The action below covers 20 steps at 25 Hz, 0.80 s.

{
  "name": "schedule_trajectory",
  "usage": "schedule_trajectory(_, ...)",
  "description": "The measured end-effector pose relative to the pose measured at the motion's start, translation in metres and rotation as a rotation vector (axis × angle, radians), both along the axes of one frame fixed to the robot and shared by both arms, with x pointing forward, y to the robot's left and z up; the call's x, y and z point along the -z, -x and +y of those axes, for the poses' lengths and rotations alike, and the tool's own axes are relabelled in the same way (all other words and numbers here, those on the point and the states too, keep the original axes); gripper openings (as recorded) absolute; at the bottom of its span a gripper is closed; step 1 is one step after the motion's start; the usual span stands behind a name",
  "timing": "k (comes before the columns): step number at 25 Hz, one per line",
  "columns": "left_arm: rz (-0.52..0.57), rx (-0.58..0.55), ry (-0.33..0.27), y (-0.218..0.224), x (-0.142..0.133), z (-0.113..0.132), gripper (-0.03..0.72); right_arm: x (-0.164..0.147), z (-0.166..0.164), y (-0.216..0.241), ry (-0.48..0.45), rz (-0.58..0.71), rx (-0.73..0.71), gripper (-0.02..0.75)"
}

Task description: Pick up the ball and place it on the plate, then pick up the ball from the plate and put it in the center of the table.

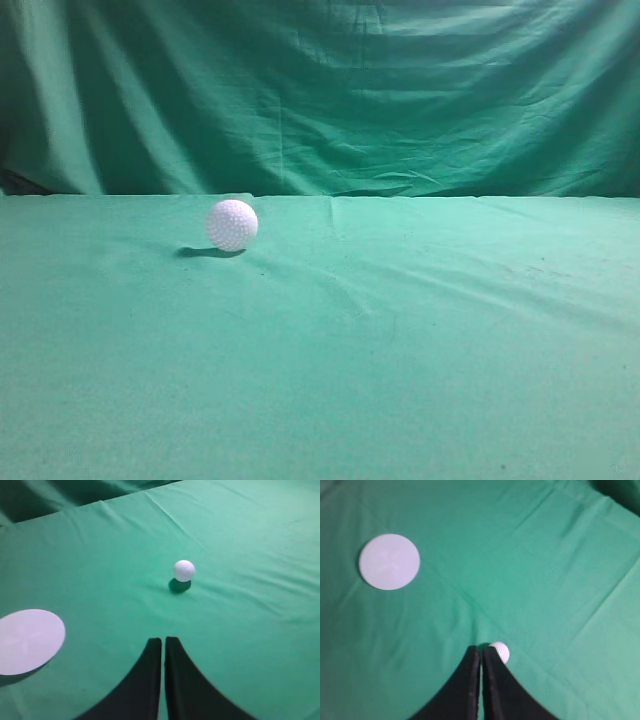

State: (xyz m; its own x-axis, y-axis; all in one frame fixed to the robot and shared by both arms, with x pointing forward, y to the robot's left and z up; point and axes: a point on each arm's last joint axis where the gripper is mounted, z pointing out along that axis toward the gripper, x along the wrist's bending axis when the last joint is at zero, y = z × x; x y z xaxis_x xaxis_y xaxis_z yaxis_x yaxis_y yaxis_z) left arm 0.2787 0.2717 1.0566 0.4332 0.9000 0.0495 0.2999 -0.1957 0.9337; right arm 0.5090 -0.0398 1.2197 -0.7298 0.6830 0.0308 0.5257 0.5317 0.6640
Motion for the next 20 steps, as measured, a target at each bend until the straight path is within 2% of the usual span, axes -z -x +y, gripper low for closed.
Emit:
schedule_trajectory(4, -0.044, 0.032, 0.054, 0.016, -0.002, -0.002, 0.0, -0.026, -0.046, 0.05, -0.024, -0.032, 0.004, 0.0)
schedule_trajectory(7, -0.099, 0.038, 0.081, 0.026, 0.002, -0.001, 0.0, -0.029, -0.081, 0.086, -0.02, -0.043, 0.008, 0.0)
schedule_trajectory(10, -0.138, 0.029, 0.092, 0.029, 0.007, 0.0, 0.0, -0.018, -0.112, 0.118, -0.019, -0.054, 0.013, 0.0)
schedule_trajectory(13, -0.154, 0.017, 0.1, 0.027, 0.009, 0.001, 0.0, -0.005, -0.139, 0.147, -0.062, -0.102, 0.019, 0.0)
schedule_trajectory(20, -0.197, -0.045, 0.129, 0.013, 0.025, 0.004, 0.0, 0.043, -0.178, 0.19, -0.146, -0.175, 0.025, 0.0)
